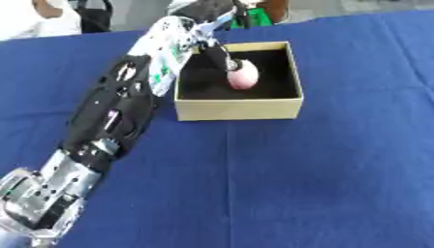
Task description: Pick up objects on the table and place them in the box.
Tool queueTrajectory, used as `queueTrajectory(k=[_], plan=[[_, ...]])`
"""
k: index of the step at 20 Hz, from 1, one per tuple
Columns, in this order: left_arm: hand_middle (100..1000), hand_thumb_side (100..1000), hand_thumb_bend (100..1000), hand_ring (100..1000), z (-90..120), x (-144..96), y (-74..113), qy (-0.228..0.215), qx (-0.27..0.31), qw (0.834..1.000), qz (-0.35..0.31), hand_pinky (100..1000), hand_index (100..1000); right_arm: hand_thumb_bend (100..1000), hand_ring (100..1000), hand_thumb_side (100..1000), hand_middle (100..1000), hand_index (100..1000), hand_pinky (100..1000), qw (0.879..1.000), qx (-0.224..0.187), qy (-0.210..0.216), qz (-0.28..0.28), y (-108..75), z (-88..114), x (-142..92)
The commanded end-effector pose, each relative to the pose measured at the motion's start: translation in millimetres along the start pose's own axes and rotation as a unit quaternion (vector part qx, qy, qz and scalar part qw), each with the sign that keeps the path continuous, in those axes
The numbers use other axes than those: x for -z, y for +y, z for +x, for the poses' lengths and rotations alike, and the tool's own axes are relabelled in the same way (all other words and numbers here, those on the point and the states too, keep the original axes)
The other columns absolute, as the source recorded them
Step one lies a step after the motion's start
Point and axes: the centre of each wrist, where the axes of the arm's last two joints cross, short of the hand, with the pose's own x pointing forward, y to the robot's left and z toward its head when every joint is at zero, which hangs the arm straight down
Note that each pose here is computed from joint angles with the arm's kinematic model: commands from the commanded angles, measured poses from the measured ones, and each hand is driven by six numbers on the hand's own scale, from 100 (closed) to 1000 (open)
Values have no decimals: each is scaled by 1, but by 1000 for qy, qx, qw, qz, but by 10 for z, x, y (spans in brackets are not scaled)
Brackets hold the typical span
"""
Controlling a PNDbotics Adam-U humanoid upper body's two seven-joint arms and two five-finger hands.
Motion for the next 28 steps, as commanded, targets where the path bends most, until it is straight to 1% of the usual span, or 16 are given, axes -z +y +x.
queueTrajectory(k=[1, 3, 5, 7, 8, 9, 11, 13, 15, 16, 19, 22, 25, 26, 27, 28], plan=[[663, 100, 494, 641, -68, -164, 361, -8, 16, 998, 61, 607, 728, 238, 732, 1000, 778, 873, 757, 1000, -8, -17, 0, -54, 53, 68], [640, 100, 467, 624, -92, -329, 527, -14, 19, 995, 101, 584, 700, 238, 732, 1000, 778, 873, 757, 1000, -13, -18, -1, -73, 48, 68], [633, 100, 487, 625, -122, -540, 687, -17, 15, 988, 151, 583, 689, 236, 733, 1000, 779, 873, 757, 1000, -17, -19, -2, -89, 45, 70], [630, 100, 532, 625, -165, -794, 821, -16, 9, 978, 209, 593, 682, 236, 733, 1000, 779, 873, 757, 1000, -20, -22, -3, -103, 44, 74], [626, 100, 537, 624, -188, -923, 864, -14, 2, 972, 235, 594, 677, 236, 733, 1000, 779, 873, 757, 999, -22, -23, -4, -110, 44, 77], [625, 120, 565, 624, -210, -1049, 897, -13, -7, 965, 260, 600, 674, 236, 734, 1000, 780, 873, 757, 999, -24, -24, -5, -118, 43, 80], [623, 142, 585, 625, -231, -1263, 934, -12, -33, 952, 304, 612, 672, 236, 734, 1000, 780, 873, 757, 999, -27, -27, -7, -131, 43, 86], [622, 161, 594, 625, -247, -1453, 948, -11, -63, 937, 344, 616, 672, 236, 734, 1000, 780, 873, 757, 999, -28, -29, -9, -139, 43, 92], [626, 218, 630, 629, -257, -1628, 944, -12, -90, 920, 381, 627, 677, 246, 734, 1000, 780, 874, 757, 999, -30, -31, -11, -147, 44, 98], [630, 245, 640, 632, -258, -1703, 936, -12, -100, 912, 397, 627, 680, 235, 734, 1000, 780, 873, 757, 999, -30, -32, -11, -150, 45, 102], [638, 292, 653, 640, -265, -1887, 905, -9, -118, 892, 436, 635, 685, 235, 735, 1000, 780, 874, 757, 999, -32, -35, -14, -161, 45, 108], [639, 305, 656, 641, -323, -1979, 844, -4, -128, 879, 460, 636, 684, 235, 735, 1000, 781, 874, 758, 999, -33, -36, -16, -166, 45, 109], [639, 305, 656, 641, -340, -1998, 822, -5, -133, 874, 467, 636, 684, 235, 735, 1000, 781, 874, 758, 999, -33, -36, -16, -165, 45, 109], [640, 423, 656, 641, -351, -2004, 809, -1, -138, 872, 470, 638, 684, 234, 735, 1000, 780, 874, 758, 999, -35, -36, -18, -177, 41, 108], [643, 477, 650, 643, -378, -2021, 774, 5, -149, 867, 476, 641, 686, 233, 736, 1000, 781, 873, 758, 998, -38, -36, -22, -195, 36, 105], [643, 482, 650, 644, -413, -2044, 733, 11, -161, 861, 483, 642, 686, 233, 736, 1000, 781, 873, 758, 998, -40, -36, -25, -206, 31, 101]])
